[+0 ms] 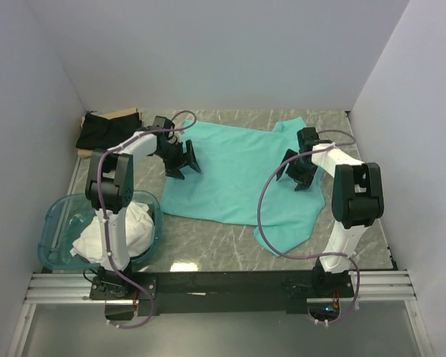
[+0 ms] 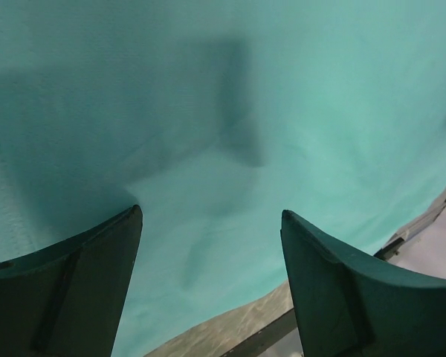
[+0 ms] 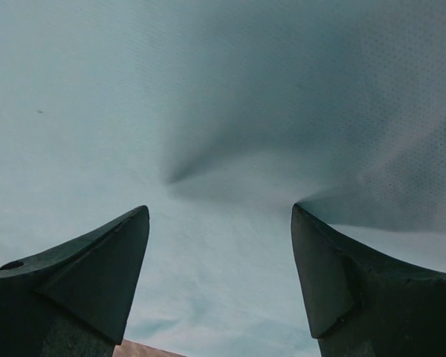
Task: Fold and stack the t-shirts
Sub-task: Flatten the tshirt out, then fold the tshirt
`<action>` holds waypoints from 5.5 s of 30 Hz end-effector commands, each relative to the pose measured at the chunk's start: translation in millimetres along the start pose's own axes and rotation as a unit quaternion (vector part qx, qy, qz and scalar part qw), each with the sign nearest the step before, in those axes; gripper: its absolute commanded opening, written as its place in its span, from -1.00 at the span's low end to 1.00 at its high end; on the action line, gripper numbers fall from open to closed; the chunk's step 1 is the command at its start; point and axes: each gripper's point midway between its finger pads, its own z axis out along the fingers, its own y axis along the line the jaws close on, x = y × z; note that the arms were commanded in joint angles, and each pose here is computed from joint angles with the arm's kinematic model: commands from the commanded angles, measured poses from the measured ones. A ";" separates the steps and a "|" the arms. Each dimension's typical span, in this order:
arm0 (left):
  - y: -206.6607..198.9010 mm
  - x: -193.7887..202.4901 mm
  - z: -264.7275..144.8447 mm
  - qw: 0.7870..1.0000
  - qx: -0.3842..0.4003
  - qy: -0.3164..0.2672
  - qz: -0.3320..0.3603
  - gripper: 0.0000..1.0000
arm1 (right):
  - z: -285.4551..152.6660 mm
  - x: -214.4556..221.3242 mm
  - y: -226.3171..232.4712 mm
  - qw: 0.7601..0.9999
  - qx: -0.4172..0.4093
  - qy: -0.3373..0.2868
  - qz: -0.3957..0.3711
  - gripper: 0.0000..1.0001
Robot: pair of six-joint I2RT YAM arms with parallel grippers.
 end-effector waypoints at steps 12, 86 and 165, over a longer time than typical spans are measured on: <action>18.8 -25.3 25.8 0.998 -0.057 -0.017 0.024 0.62 | 21.2 -20.1 -16.6 0.998 0.062 -0.014 0.012 0.62; 31.2 28.0 -41.5 0.989 -0.116 -0.088 0.019 0.00 | -41.6 -5.1 9.3 0.998 0.001 -0.054 0.022 0.61; 14.4 -22.8 -16.4 0.994 -0.059 -0.085 -0.040 -0.99 | -82.1 4.5 1.2 0.996 0.079 -0.037 -0.022 -0.16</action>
